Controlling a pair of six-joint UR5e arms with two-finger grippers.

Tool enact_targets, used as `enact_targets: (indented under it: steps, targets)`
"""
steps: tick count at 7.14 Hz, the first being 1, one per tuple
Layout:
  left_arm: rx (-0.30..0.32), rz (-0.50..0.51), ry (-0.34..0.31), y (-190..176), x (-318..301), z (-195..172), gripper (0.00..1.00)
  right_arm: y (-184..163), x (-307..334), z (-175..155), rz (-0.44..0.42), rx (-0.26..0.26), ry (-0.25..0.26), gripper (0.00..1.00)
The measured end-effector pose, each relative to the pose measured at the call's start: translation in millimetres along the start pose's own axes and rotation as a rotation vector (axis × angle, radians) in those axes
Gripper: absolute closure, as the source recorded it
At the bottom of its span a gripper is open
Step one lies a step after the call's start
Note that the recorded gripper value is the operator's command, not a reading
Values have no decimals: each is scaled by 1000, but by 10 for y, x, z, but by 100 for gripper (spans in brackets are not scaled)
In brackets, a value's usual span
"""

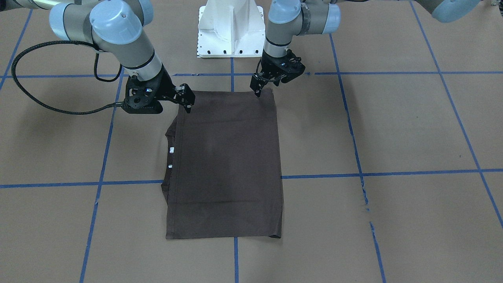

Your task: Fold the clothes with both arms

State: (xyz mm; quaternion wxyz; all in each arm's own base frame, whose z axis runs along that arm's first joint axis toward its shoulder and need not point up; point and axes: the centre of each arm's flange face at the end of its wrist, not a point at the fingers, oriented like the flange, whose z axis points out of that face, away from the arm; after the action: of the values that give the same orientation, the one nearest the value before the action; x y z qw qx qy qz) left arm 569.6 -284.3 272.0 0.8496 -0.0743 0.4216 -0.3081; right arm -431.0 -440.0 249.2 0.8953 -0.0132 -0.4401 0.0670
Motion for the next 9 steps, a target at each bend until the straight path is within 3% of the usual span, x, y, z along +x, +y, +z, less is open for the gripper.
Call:
enact_targets:
  steps: [1,2,3,5,6,9]
  targets:
    - [7,0,-3,-8,1,31,12,0,7,5,0,-1,1,0]
    - [17,-1,-4,-19,4,62,24,0,17,12,1,-2,3,0]
    - [22,-1,-5,-25,5,76,41,-1,26,18,2,-2,4,0]
    - [26,-1,-3,-27,9,75,86,-1,34,22,3,-2,6,0]
    - [27,0,0,-26,15,66,100,-1,36,22,3,-2,6,0]
    - [25,9,8,-18,23,24,100,1,23,11,1,-1,3,0]
